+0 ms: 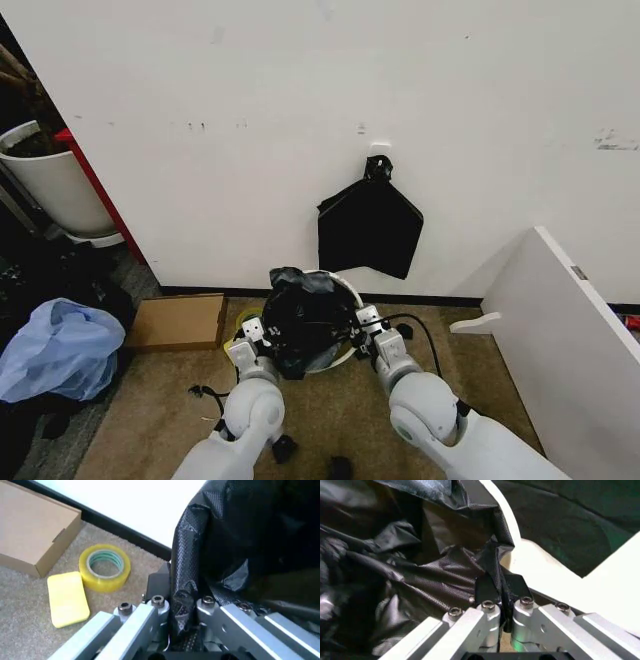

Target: Place the garbage bag over the trash bin.

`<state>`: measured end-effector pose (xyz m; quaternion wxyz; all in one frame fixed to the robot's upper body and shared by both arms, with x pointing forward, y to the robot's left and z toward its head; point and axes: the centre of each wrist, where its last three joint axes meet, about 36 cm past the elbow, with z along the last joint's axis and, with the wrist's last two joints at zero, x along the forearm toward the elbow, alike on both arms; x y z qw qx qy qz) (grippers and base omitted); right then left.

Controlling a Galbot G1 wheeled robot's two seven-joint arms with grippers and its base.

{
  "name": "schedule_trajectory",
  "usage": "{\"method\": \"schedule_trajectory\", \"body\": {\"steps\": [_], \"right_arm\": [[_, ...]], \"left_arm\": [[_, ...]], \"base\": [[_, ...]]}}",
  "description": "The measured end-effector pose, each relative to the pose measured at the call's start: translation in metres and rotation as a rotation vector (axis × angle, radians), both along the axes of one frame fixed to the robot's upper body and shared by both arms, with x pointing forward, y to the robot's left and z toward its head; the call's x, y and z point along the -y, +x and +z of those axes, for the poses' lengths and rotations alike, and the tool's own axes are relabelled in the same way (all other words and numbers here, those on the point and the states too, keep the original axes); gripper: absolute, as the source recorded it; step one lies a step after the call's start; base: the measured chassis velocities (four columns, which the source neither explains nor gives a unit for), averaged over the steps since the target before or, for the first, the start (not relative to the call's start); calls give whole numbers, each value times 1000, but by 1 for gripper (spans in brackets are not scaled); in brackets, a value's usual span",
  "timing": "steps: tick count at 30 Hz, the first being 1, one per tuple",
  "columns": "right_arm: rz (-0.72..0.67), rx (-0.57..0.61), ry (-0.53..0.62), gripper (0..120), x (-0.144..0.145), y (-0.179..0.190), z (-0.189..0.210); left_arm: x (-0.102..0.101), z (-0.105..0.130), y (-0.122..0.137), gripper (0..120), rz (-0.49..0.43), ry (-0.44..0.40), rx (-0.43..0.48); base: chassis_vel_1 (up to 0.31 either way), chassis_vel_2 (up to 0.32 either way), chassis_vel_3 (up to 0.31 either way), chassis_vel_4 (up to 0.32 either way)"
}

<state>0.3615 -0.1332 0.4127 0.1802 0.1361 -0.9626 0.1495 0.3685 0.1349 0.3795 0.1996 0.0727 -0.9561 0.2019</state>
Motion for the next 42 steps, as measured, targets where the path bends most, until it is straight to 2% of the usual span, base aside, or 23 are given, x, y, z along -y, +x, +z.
{"method": "schedule_trajectory", "body": {"steps": [14,23,33,36,42], "right_arm": [[-65,57,-68,0,17,4,-7],[-99,-22,-143,0,30,1,-28],[-134,-53,-189,0,48,18,-51],[-132,-60,-191,0,51,19,-54],[-77,-46,-121,0,52,12,-65]], "left_arm": [[-3,0,-9,2,36,8,-18],[-3,10,-10,2,35,-47,-20],[-5,18,-13,2,6,-94,-19],[-5,19,-13,2,5,-98,-20],[-3,19,-13,2,3,-108,-23]], "base": [[0,0,0,0],[0,0,0,0],[0,0,0,0],[0,0,0,0],[0,0,0,0]]}}
